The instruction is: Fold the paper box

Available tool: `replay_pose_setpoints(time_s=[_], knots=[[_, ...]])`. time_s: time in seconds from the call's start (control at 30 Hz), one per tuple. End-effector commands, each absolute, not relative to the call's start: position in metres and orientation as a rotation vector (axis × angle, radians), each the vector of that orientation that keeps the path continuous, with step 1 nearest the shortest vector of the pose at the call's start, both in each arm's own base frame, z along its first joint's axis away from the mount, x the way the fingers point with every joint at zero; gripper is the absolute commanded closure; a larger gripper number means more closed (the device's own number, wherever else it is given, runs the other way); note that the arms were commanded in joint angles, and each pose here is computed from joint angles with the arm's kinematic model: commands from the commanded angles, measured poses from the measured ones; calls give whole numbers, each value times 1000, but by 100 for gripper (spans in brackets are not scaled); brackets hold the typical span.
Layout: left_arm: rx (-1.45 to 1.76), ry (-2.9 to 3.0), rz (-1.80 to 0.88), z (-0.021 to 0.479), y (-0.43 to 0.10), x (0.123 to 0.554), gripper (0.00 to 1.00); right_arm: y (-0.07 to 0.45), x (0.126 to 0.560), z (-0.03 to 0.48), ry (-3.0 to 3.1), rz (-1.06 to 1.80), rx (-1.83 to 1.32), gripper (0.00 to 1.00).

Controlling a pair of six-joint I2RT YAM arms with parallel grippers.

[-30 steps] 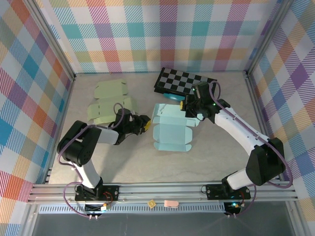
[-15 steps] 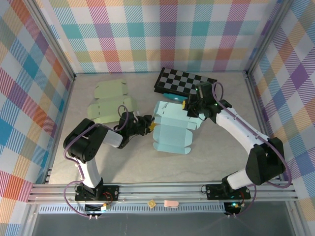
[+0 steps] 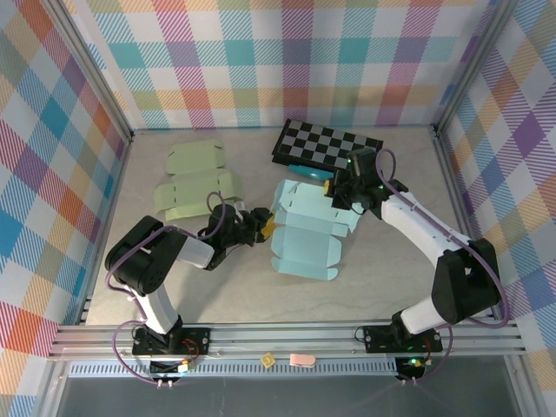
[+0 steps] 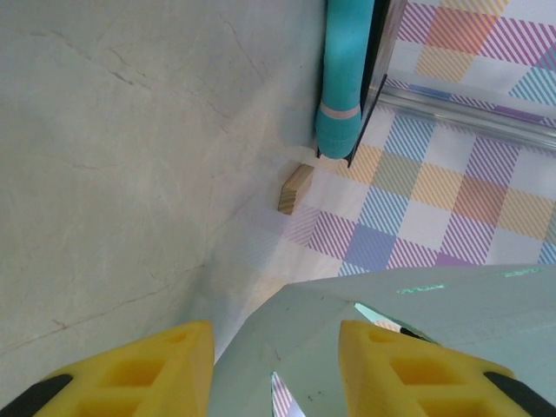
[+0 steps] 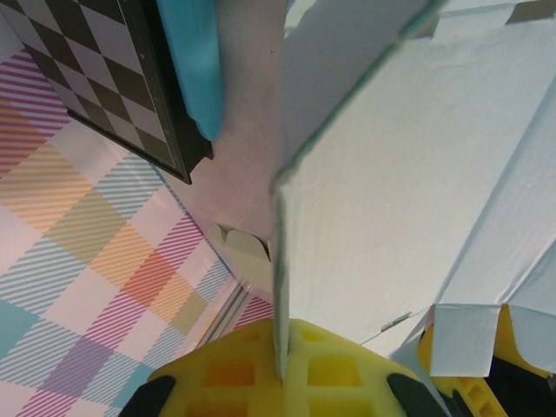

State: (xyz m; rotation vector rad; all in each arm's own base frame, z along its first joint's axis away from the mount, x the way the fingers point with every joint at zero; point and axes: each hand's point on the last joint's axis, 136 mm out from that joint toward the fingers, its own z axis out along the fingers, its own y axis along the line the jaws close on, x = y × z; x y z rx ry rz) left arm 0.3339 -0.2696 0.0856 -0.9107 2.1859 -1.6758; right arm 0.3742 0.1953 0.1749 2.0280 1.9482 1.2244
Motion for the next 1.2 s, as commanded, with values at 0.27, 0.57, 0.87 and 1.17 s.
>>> replay_pose_setpoints(time_s=[0.27, 0.57, 0.87, 1.17], knots=[[-782, 2179, -1779, 115, -288, 316, 57, 193, 374, 158, 1948, 1233, 2067, 100], [-770, 2218, -1766, 107, -291, 303, 51, 189, 380, 158, 1913, 1269, 2086, 100], [-770, 2225, -1769, 101, -299, 308, 51, 189, 381, 161, 1927, 1284, 2075, 100], [-649, 2390, -1490, 149, -269, 284, 37, 187, 378, 167, 2001, 1250, 1930, 100]])
